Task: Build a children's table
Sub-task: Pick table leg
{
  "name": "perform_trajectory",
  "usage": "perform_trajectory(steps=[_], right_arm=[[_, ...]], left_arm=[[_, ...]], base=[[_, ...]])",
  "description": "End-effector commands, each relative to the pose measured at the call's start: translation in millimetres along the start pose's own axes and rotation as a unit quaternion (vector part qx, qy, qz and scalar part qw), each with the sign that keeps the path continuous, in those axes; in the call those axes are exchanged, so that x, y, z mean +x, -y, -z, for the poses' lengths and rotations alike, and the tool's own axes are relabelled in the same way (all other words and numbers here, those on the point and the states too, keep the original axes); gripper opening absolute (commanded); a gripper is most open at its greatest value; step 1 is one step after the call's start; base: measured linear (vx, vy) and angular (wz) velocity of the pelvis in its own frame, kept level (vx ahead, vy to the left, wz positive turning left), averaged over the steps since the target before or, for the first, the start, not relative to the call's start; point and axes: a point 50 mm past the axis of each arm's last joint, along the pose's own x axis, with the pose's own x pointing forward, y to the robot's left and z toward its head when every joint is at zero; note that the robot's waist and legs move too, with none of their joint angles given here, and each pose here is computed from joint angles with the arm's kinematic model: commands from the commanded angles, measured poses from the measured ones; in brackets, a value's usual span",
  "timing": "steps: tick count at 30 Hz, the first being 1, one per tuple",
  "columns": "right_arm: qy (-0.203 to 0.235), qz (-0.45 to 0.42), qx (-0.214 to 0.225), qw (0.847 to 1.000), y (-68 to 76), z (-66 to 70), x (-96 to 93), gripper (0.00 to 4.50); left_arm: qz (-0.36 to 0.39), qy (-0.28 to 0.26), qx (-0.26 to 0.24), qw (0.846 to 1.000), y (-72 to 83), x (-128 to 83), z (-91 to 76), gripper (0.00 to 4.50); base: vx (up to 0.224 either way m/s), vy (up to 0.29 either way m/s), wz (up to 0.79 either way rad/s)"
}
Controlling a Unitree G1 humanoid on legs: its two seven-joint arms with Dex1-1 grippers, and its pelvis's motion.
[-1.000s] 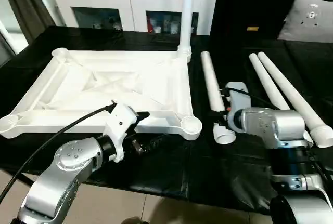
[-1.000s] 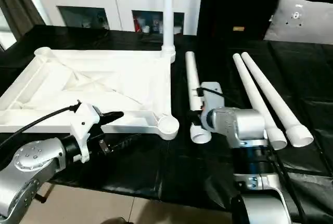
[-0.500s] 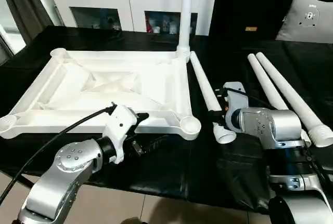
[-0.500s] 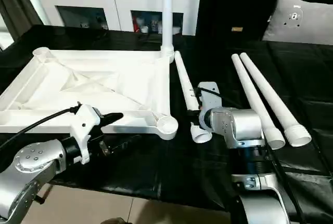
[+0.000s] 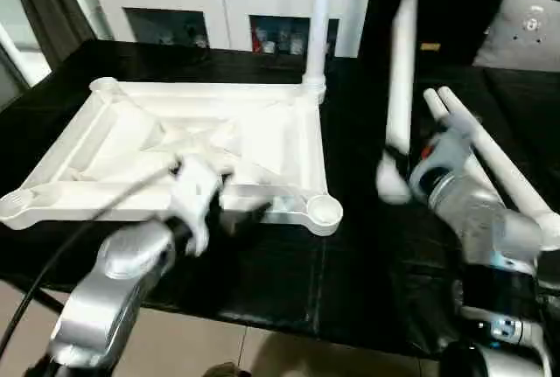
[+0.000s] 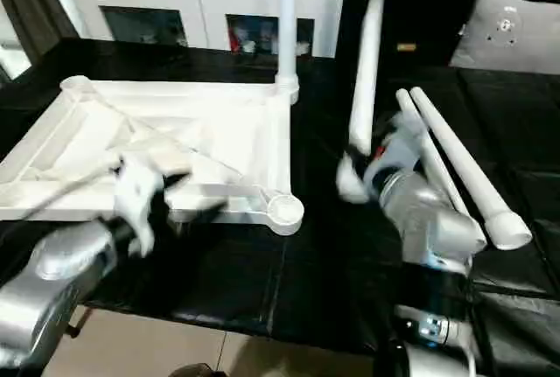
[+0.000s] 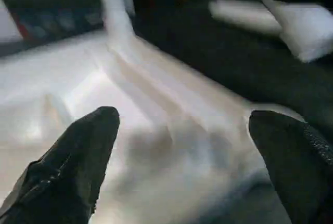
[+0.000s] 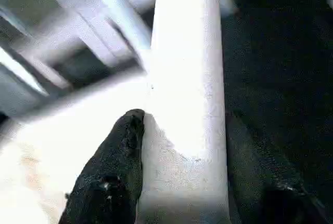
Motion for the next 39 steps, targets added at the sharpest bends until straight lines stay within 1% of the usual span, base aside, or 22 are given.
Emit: perform_trajectory(steps=[1, 3, 4, 5, 6, 7, 9, 10, 12, 16, 17, 19, 22, 24, 25, 28, 30, 32, 34, 36, 37, 39], right_arm=[[0.039, -0.104, 0.038, 0.993, -16.3, -11.6, -8.9, 1.91], [0.053, -0.148, 0.046, 0.986, -24.0, -14.6, -13.4, 1.91], [0.060, -0.204, 0.056, 0.975, -33.8, -16.7, -18.5, 1.91], [0.060, -0.204, 0.056, 0.975, -33.8, -16.7, -18.5, 1.91], [0.059, -0.240, 0.053, 0.968, -40.1, -16.4, -21.8, 1.91], [0.056, -0.253, 0.051, 0.965, -42.3, -15.9, -23.1, 1.91], [0.046, -0.301, 0.051, 0.951, -50.0, -11.8, -27.0, 1.91], [0.043, -0.316, 0.054, 0.946, -52.2, -10.5, -28.3, 1.91], [0.028, -0.349, 0.061, 0.935, -58.2, -5.2, -30.1, 1.91], [0.007, -0.384, 0.061, 0.921, -66.6, 1.5, -32.3, 1.91], [0.007, -0.385, 0.061, 0.921, -67.0, 1.8, -32.3, 1.91], [-0.003, -0.387, 0.052, 0.921, -68.9, 6.2, -30.7, 1.91], [-0.015, -0.388, 0.039, 0.921, -70.5, 11.0, -29.2, 1.91], [-0.034, -0.384, 0.004, 0.923, -72.2, 17.7, -28.1, 1.91], [-0.055, -0.383, -0.034, 0.922, -75.3, 25.9, -27.4, 1.91], [-0.073, -0.369, -0.090, 0.922, -78.3, 35.5, -24.1, 1.90], [-0.073, -0.364, -0.103, 0.923, -79.2, 37.5, -22.4, 1.90], [-0.057, -0.334, -0.159, 0.927, -81.9, 44.8, -13.9, 1.89], [-0.047, -0.320, -0.183, 0.928, -83.7, 49.4, -9.5, 1.89], [-0.043, -0.317, -0.191, 0.928, -84.2, 50.8, -8.3, 1.89], [-0.033, -0.306, -0.201, 0.930, -84.5, 52.2, -5.7, 1.89], [-0.024, -0.300, -0.200, 0.933, -86.0, 53.1, -3.4, 1.89]], left_arm=[[-0.035, 0.028, -0.020, 0.999, -10.8, 2.5, -7.2, 4.50], [-0.037, 0.054, -0.040, 0.997, -11.7, 6.8, -14.6, 4.50], [-0.041, 0.096, -0.081, 0.991, -12.2, 13.0, -27.8, 4.50], [-0.041, 0.096, -0.081, 0.991, -12.2, 13.0, -27.8, 4.50], [-0.035, 0.124, -0.113, 0.985, -11.0, 17.0, -37.6, 4.50], [-0.031, 0.134, -0.125, 0.983, -10.4, 18.6, -41.5, 4.50], [-0.008, 0.173, -0.179, 0.969, -5.8, 26.9, -57.6, 4.50], [0.002, 0.183, -0.197, 0.963, -3.4, 30.1, -63.0, 4.50], [0.041, 0.207, -0.247, 0.946, 5.1, 37.4, -74.6, 4.50], [0.081, 0.217, -0.278, 0.932, 13.9, 45.2, -83.6, 4.50], [0.083, 0.217, -0.279, 0.932, 14.3, 45.6, -84.1, 4.50], [0.111, 0.220, -0.294, 0.924, 22.2, 52.1, -90.7, 4.50], [0.131, 0.204, -0.291, 0.926, 29.0, 56.7, -91.7, 4.50], [0.133, 0.189, -0.285, 0.930, 32.4, 59.8, -90.6, 4.50], [0.128, 0.183, -0.281, 0.933, 33.9, 62.5, -89.8, 4.50], [0.103, 0.180, -0.276, 0.939, 32.6, 66.8, -87.7, 4.50], [0.093, 0.175, -0.271, 0.942, 32.2, 68.6, -85.9, 4.21], [0.053, 0.154, -0.253, 0.954, 29.3, 73.8, -76.6, 4.14], [0.021, 0.152, -0.255, 0.955, 25.8, 75.2, -73.0, 3.96], [0.013, 0.152, -0.256, 0.955, 24.9, 75.4, -72.5, 3.74], [0.004, 0.155, -0.254, 0.955, 24.3, 75.4, -72.3, 3.73], [0.003, 0.157, -0.255, 0.954, 25.1, 75.4, -72.2, 3.71]], base=[[0.000, 0.000, 0.00], [0.000, 0.000, 0.00], [0.000, 0.000, 0.00], [0.000, 0.000, 0.00], [0.000, 0.000, 0.00], [0.000, 0.000, 0.00], [0.000, 0.000, 0.00], [0.000, 0.000, 0.00], [0.000, 0.000, 0.00], [0.000, 0.000, 0.00], [0.000, 0.000, 0.00], [0.000, 0.000, 0.00], [0.000, 0.000, 0.00], [0.000, 0.000, 0.00], [0.000, 0.000, 0.00], [0.000, 0.000, 0.00], [0.000, 0.000, 0.00], [0.000, 0.000, 0.00], [0.000, 0.000, 0.00], [0.000, 0.000, 0.00], [0.000, 0.000, 0.00], [0.000, 0.000, 0.00]])
